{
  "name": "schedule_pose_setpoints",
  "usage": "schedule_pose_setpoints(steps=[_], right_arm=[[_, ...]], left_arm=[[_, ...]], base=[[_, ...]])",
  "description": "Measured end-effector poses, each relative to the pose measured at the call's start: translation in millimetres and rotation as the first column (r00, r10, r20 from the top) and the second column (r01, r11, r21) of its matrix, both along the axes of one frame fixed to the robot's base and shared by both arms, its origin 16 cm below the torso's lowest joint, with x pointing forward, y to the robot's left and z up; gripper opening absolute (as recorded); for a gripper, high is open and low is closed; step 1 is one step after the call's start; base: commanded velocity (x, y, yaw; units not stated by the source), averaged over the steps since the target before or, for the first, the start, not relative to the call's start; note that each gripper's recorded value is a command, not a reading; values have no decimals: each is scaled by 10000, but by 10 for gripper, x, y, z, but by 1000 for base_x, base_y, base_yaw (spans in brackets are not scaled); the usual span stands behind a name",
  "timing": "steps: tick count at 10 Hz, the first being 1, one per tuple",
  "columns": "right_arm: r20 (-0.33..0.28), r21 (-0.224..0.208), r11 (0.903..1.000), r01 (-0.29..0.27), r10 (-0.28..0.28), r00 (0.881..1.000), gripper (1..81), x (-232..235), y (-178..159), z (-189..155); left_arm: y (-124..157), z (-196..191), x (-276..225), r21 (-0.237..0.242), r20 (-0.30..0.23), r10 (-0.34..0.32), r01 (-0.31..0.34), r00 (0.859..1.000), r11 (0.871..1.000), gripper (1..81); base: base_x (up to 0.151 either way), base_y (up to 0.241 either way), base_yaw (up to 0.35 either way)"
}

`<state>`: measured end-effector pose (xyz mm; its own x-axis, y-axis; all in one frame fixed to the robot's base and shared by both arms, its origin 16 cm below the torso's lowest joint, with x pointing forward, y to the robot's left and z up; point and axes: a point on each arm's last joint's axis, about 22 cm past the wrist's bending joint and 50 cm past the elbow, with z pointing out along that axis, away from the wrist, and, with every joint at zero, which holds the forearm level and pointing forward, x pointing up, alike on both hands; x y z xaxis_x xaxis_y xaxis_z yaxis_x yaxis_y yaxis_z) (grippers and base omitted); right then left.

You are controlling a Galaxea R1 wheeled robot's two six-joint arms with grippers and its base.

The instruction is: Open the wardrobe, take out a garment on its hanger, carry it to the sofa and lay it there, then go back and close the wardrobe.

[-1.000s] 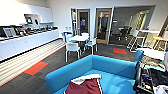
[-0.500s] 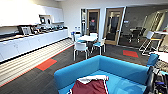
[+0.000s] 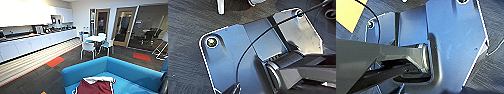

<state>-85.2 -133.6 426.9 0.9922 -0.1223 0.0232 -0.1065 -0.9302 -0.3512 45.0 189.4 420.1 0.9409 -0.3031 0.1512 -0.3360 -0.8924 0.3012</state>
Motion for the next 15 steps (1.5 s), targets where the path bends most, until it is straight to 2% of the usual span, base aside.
schedule_pose_setpoints(steps=[15], right_arm=[[-22, 9, 10000, -34, 34, 10000, 811, -13, 14, 1]], left_arm=[[-66, -2, -28, -9, -7, -236, 236, 9997, 9997, 811]], base=[[0, 0, 291]])
